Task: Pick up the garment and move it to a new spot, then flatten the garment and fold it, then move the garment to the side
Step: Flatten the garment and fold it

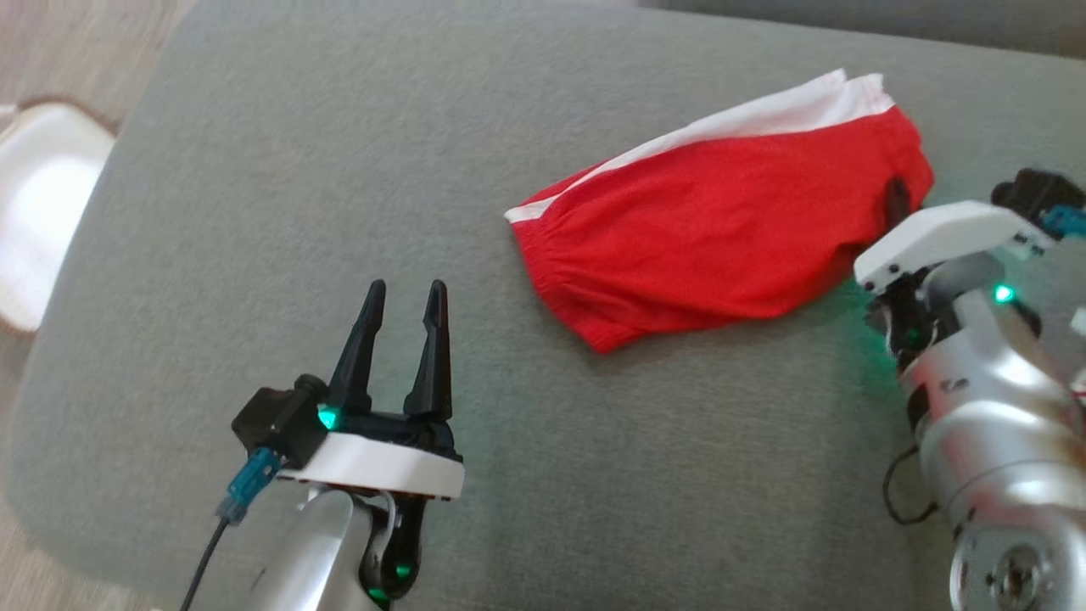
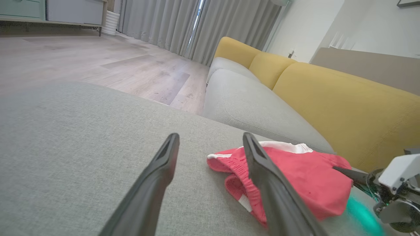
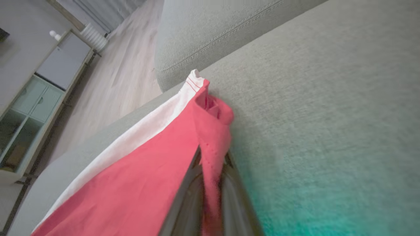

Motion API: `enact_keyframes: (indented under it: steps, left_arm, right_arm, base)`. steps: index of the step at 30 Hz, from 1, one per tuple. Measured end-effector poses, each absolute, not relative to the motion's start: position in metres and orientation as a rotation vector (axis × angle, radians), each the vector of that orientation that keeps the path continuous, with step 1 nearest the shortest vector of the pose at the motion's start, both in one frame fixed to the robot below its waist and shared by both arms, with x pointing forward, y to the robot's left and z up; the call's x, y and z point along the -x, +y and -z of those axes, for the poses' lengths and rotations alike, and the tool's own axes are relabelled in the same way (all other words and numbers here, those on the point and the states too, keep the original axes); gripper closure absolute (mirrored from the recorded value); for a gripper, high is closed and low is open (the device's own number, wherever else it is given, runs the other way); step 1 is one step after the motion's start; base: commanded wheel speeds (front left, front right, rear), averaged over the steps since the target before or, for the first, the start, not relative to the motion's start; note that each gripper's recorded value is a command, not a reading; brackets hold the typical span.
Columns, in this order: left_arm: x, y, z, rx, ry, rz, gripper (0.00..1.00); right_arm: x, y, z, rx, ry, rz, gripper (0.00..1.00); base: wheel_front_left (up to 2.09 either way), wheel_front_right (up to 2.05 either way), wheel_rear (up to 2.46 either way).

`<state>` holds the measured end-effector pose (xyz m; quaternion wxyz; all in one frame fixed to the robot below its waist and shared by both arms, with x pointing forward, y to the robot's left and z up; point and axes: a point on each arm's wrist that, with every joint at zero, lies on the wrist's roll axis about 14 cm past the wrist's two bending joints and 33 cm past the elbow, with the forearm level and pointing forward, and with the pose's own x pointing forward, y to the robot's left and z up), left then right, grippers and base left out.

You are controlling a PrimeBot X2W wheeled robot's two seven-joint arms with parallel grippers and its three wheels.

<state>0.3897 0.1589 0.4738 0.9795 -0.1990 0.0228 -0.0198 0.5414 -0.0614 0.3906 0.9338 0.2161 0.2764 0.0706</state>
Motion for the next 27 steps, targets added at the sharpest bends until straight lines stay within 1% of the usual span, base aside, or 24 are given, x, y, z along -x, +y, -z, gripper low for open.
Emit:
enact_keyframes:
  steps: [3,8,12,19,24,27]
  left_arm:
    - [-0.391,0.152,-0.477,0.398,0.038,0.063,0.00]
    - [-0.385,0.133,-0.479,0.409,0.038,0.120,0.00]
    - [-0.381,0.116,-0.486,0.420,0.026,0.174,0.00]
    - [-0.371,0.097,-0.486,0.412,0.034,0.233,0.00]
    - [-0.369,0.094,-0.488,0.411,0.031,0.248,0.00]
    - [-0.369,0.095,-0.487,0.405,0.032,0.247,0.00]
  right_arm:
    - [-0.529,-0.074,-0.394,-0.487,0.536,-0.110,1.00]
    - [-0.490,-0.107,-0.385,-0.561,0.506,-0.021,1.00]
    - [-0.461,-0.138,-0.390,-0.641,0.423,0.065,1.00]
    - [-0.424,-0.172,-0.389,-0.685,0.352,0.164,1.00]
    - [-0.412,-0.182,-0.384,-0.712,0.346,0.204,1.00]
    - [-0.416,-0.180,-0.387,-0.715,0.331,0.198,1.00]
  base:
    - [0.00,0.00,0.00]
    - [0.00,0.00,0.00]
    - [0.00,0.00,0.00]
    - [0.00,0.00,0.00]
    - [0.00,0.00,0.00]
    - [0.00,0.00,0.00]
